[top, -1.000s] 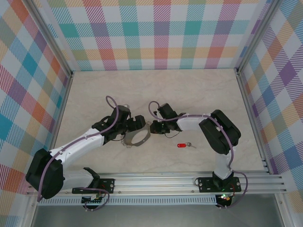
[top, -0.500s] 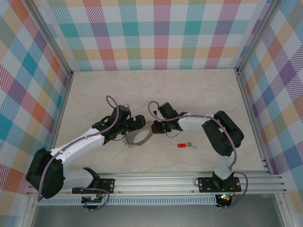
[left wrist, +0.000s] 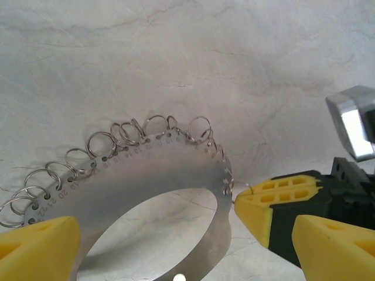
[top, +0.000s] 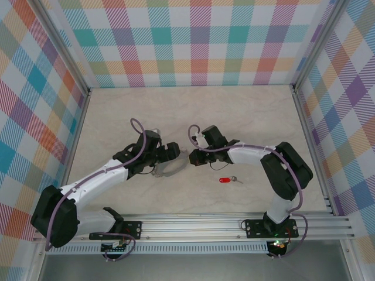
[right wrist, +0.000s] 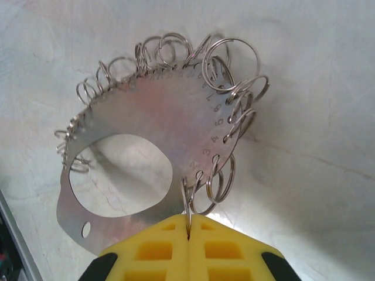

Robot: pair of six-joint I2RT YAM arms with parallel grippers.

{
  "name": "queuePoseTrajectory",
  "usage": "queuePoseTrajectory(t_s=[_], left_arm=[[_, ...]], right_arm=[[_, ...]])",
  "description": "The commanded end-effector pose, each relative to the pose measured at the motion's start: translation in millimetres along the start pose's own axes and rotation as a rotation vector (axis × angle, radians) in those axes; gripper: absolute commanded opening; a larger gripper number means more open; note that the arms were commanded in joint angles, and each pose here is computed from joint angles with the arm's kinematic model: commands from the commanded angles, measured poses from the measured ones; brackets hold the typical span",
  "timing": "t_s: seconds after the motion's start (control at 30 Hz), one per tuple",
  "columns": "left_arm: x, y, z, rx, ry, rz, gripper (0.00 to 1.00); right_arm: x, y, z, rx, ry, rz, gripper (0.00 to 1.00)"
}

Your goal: Put the keys on the keyring

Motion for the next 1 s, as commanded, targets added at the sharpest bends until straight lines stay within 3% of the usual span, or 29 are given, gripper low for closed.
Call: queuePoseTrajectory(t_s=[0.0, 0.23, 0.53, 0.83, 0.97], left_arm=[[-6.9, -3.7, -2.0, 0.025, 0.015, 0.001, 0.91], [-10.7, -9.9, -17.2, 0.056, 0.101, 0.024, 0.79], [-33.2, -35.2, -72.6, 0.122, 0.307, 0.028, 0.62], [-50.6, -55.9, -134.1, 0.27, 0.518, 0.068, 0.6], [-59.8, -65.8, -155.1, 0.317, 0.603, 0.078, 0.54]], right_arm=[[-14.3, -14.3, 16.0, -0.08, -0.07, -0.074, 0.0], [-44.4, -33.4, 24.1, -0.113, -0.088, -0.159, 0.0], [-104.0, -80.2, 42.0, -0.186, -0.124, -0.297, 0.0], [-152.8, -117.0, 61.2, -0.259, -0.224, -0.399, 0.0], [-164.5, -125.7, 68.7, -0.291, -0.258, -0.419, 0.0]])
Point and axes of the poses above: each hand's point on the last joint's axis, 136 mm out from that joint toward the fingers, its own x axis out along the fingers, its own z axis along the line the jaws close on, y = z × x, the point moved 1 cm from there along -x, back along the fingers, and after that the axes turned 12 degrees about -x, right-handed, at the moved point
